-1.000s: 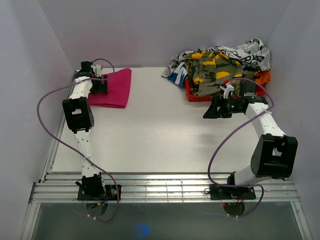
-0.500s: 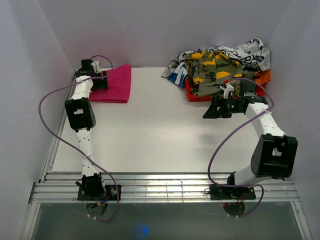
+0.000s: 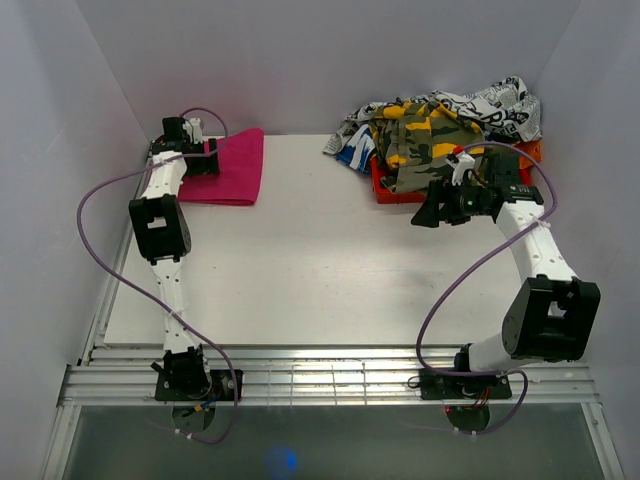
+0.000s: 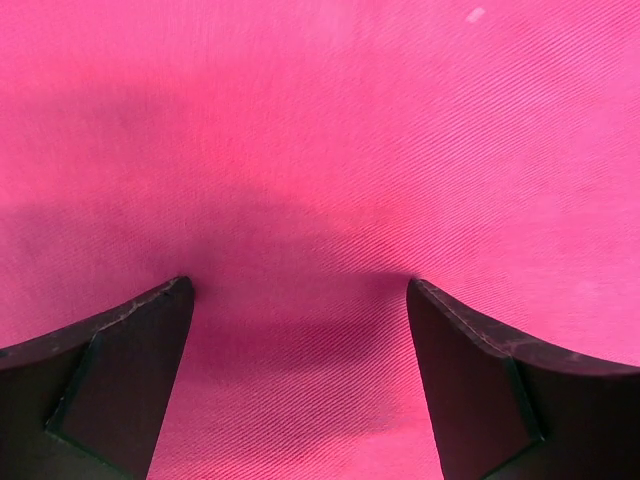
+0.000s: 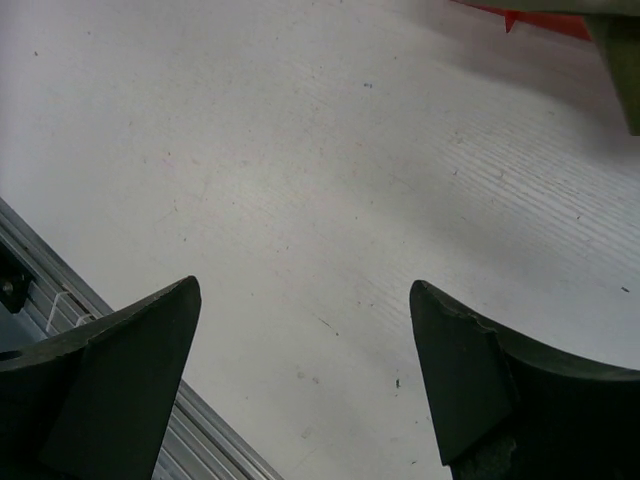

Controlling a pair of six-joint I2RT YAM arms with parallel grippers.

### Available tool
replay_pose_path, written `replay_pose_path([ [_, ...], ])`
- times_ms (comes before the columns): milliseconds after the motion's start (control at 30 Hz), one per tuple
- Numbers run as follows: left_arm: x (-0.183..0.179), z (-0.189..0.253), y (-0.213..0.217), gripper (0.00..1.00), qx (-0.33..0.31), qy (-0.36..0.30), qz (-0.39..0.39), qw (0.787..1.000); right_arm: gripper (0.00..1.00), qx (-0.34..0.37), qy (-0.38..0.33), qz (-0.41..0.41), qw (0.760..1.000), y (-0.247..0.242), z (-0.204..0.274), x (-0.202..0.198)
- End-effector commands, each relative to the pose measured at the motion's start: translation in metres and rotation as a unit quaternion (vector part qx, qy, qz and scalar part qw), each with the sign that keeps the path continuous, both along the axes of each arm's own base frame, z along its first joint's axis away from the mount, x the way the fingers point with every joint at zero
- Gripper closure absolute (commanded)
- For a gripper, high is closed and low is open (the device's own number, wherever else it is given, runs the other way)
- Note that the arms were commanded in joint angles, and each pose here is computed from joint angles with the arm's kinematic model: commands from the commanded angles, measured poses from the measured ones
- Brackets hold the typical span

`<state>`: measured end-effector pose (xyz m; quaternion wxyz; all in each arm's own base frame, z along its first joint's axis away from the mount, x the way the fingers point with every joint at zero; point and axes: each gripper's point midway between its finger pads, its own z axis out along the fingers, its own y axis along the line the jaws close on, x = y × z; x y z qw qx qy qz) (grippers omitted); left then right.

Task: Fold and stack the trousers
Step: Neatly place the folded trousers to the corner

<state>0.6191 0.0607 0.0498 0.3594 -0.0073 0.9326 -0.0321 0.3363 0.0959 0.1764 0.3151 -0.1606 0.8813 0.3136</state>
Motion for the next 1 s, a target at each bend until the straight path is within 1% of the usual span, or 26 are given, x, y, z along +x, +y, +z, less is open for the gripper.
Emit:
replay_pose_path([
  [0, 0.024, 0.149, -0.012, 0.02, 0.018, -0.157, -0.034, 0.987, 0.1, -0.026, -0.083, -0.003, 0.996, -0.009, 0.04, 0.012],
  [33, 0.022, 0.162, -0.012, 0.02, 0.02, -0.172, -0.032, 0.984, 0.1, -0.027, -0.089, -0.004, 0.996, -0.009, 0.044, 0.012],
  [67, 0.027, 0.186, -0.011, 0.02, 0.025, -0.211, -0.03, 0.977, 0.1, -0.028, -0.094, -0.005, 0.995, -0.009, 0.047, 0.011],
  [100, 0.018, 0.232, -0.012, 0.02, 0.03, -0.255, -0.028, 0.966, 0.1, -0.031, -0.102, -0.007, 0.994, -0.01, 0.052, 0.01],
  [133, 0.013, 0.25, -0.014, 0.02, 0.031, -0.278, -0.031, 0.96, 0.1, -0.041, -0.108, -0.015, 0.993, -0.014, 0.054, 0.011],
  [167, 0.011, 0.256, -0.015, 0.02, 0.033, -0.297, -0.032, 0.954, 0.1, -0.053, -0.114, -0.024, 0.992, -0.018, 0.057, 0.013],
  [200, -0.002, 0.294, -0.019, 0.02, 0.033, -0.331, -0.036, 0.942, 0.1, -0.064, -0.125, -0.034, 0.99, -0.022, 0.063, 0.013],
  [300, -0.019, 0.324, -0.029, 0.02, 0.016, -0.342, -0.051, 0.938, 0.1, -0.102, -0.16, -0.07, 0.979, -0.04, 0.087, 0.013],
  [333, -0.03, 0.318, -0.032, 0.02, 0.002, -0.312, -0.047, 0.949, 0.1, -0.123, -0.17, -0.092, 0.973, -0.051, 0.094, 0.013],
  [367, -0.037, 0.331, -0.033, 0.02, 0.0, -0.312, -0.047, 0.949, 0.1, -0.136, -0.178, -0.103, 0.969, -0.057, 0.1, 0.012],
  [400, -0.045, 0.329, -0.038, 0.02, -0.008, -0.295, -0.055, 0.954, 0.1, -0.145, -0.197, -0.114, 0.963, -0.062, 0.112, 0.007],
  [433, -0.063, 0.322, -0.041, 0.02, -0.007, -0.264, -0.065, 0.962, 0.1, -0.163, -0.202, -0.13, 0.957, -0.071, 0.114, 0.004],
  [467, -0.072, 0.32, -0.043, 0.02, -0.006, -0.251, -0.074, 0.965, 0.1, -0.17, -0.205, -0.129, 0.955, -0.072, 0.114, -0.001],
  [533, -0.098, 0.285, -0.048, 0.02, -0.014, -0.187, -0.087, 0.978, 0.1, -0.18, -0.219, -0.097, 0.954, -0.068, 0.11, -0.019],
  [567, -0.12, 0.294, -0.052, 0.02, -0.004, -0.189, -0.103, 0.976, 0.1, -0.179, -0.219, -0.081, 0.956, -0.064, 0.105, -0.026],
  [600, -0.139, 0.257, -0.058, 0.02, -0.015, -0.14, -0.118, 0.983, 0.1, -0.182, -0.225, -0.061, 0.955, -0.06, 0.104, -0.04],
  [633, -0.157, 0.246, -0.066, 0.02, -0.026, -0.125, -0.141, 0.982, 0.1, -0.172, -0.214, -0.041, 0.961, -0.054, 0.091, -0.051],
  [667, -0.184, 0.262, -0.07, 0.02, -0.016, -0.146, -0.156, 0.977, 0.1, -0.17, -0.208, -0.029, 0.963, -0.051, 0.084, -0.058],
  [700, -0.199, 0.252, -0.073, 0.02, -0.017, -0.139, -0.161, 0.977, 0.1, -0.168, -0.202, -0.018, 0.965, -0.048, 0.078, -0.07],
  [733, -0.221, 0.213, -0.078, 0.02, -0.029, -0.098, -0.17, 0.98, 0.1, -0.168, -0.192, 0.002, 0.967, -0.045, 0.064, -0.078],
  [767, -0.238, 0.206, -0.086, 0.02, -0.039, -0.093, -0.188, 0.977, 0.1, -0.17, -0.186, 0.012, 0.968, -0.044, 0.058, -0.084],
  [800, -0.258, 0.213, -0.088, 0.02, -0.03, -0.108, -0.194, 0.975, 0.1, -0.174, -0.187, 0.018, 0.967, -0.044, 0.053, -0.09],
  [833, -0.275, 0.185, -0.089, 0.02, -0.038, -0.078, -0.193, 0.977, 0.1, -0.182, -0.181, 0.023, 0.966, -0.045, 0.046, -0.095],
  [867, -0.285, 0.178, -0.089, 0.02, -0.034, -0.074, -0.194, 0.978, 0.1, -0.186, -0.169, 0.026, 0.968, -0.047, 0.035, -0.099],
  [933, -0.303, 0.179, -0.089, 0.02, -0.017, -0.091, -0.195, 0.976, 0.1, -0.196, -0.167, 0.03, 0.966, -0.049, 0.03, -0.105],
  [967, -0.314, 0.164, -0.088, 0.02, -0.017, -0.078, -0.194, 0.978, 0.1, -0.199, -0.158, 0.036, 0.967, -0.049, 0.022, -0.11],
])
